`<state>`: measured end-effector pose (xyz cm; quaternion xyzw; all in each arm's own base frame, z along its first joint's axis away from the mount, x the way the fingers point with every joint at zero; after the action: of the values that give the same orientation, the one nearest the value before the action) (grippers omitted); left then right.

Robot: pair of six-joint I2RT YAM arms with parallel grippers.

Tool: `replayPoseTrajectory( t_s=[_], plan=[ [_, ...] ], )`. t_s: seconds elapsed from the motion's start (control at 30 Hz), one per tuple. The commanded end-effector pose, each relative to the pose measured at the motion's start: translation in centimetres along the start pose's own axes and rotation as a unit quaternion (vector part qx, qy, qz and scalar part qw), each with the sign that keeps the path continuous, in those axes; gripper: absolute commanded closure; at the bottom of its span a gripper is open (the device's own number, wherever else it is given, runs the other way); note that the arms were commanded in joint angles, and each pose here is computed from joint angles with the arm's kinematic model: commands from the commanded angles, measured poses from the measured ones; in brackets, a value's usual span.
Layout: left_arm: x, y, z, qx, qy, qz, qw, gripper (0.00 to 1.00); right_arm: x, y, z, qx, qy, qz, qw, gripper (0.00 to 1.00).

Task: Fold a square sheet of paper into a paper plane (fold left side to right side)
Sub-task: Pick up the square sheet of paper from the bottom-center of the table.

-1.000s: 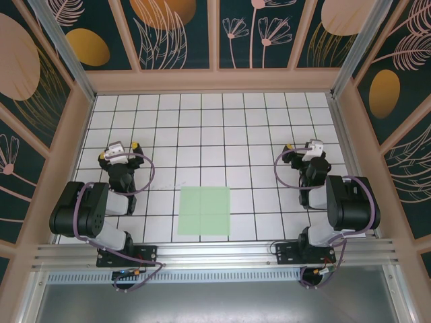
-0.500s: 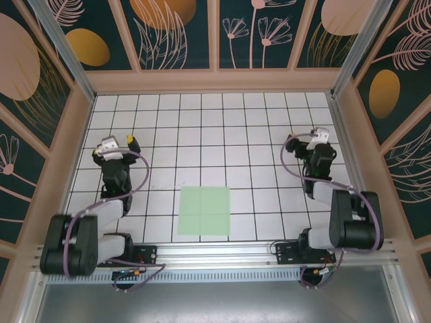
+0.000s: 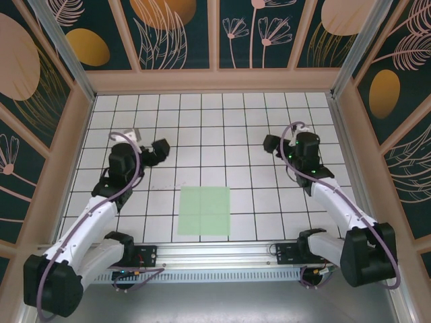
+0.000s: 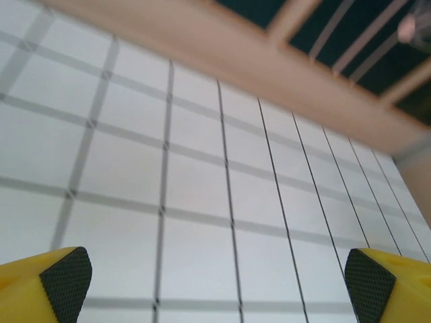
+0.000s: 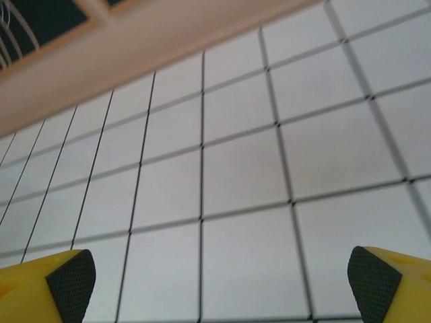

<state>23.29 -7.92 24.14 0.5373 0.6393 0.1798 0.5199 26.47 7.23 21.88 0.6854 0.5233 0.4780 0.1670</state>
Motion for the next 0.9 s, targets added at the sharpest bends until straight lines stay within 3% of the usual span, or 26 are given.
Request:
replayPoseTrajectory(
  t_s=[0.0, 0.33, 0.57, 0.87],
  plan=[
    [-1.6, -3.6, -0.5, 0.127, -0.019, -0.041, 0.991, 0.02, 1.2, -2.9, -0.7, 0.076, -0.025, 0.024, 0.996, 0.01],
    [-5.3, -11.5, -0.1, 0.302, -0.036, -0.010, 0.953, 0.13, 5.0, -11.6, -1.4, 0.194, 0.010, 0.003, 0.981, 0.04],
    [-5.9, -14.9, -0.9, 0.374, -0.044, 0.001, 0.926, 0.21, 7.1, -15.1, -0.8, 0.239, 0.010, -0.026, 0.971, 0.04],
    [-5.7, -18.9, -1.2, 0.434, -0.053, 0.007, 0.899, 0.19, 9.4, -17.0, 1.2, 0.259, -0.021, -0.068, 0.963, 0.02]
  ],
)
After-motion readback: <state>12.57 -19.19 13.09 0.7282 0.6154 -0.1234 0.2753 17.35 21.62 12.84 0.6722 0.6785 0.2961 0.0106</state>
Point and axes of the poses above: each hand's point on the last joint's axis, 136 mm out from that joint toward the fingers, its own z axis out along the fingers, its own x axis along the line the jaws close on, y = z × x, the point moved 10 cm from there along -z, back along the fingers, and after that the axes turned 5 degrees about z, right-handed, at the moved point
